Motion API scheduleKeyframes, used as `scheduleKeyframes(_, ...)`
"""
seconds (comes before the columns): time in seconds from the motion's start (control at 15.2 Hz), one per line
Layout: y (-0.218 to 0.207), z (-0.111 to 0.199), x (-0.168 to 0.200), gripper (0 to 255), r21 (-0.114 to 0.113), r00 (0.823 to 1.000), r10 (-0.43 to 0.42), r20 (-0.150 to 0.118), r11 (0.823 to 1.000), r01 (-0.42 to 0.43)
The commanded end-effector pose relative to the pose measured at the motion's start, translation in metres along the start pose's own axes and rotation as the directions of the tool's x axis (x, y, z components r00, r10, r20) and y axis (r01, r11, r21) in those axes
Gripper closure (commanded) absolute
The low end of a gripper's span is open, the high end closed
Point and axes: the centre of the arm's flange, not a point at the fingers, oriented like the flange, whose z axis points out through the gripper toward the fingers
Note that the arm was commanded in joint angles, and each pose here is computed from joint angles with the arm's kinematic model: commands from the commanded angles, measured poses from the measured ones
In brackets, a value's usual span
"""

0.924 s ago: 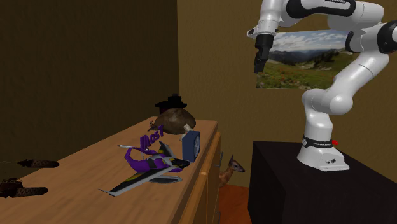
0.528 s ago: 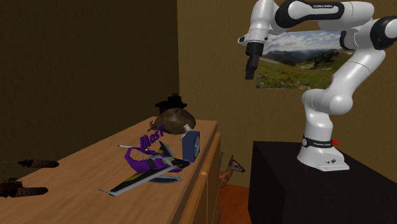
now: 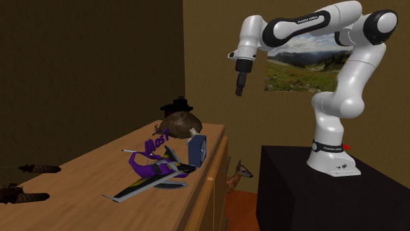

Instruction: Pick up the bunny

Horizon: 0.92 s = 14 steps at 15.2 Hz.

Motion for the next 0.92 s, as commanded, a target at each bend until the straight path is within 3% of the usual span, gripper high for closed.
scheduleKeyframes(0.0, -0.002, 0.019, 0.018, 0, -0.002, 1.0, -0.003, -0.005, 1.0, 0.003)
scheduleKeyframes(0.86, -0.012, 0.139, 0.136, 0, -0.016, 0.999, -0.024, -0.028, 1.0, 0.024)
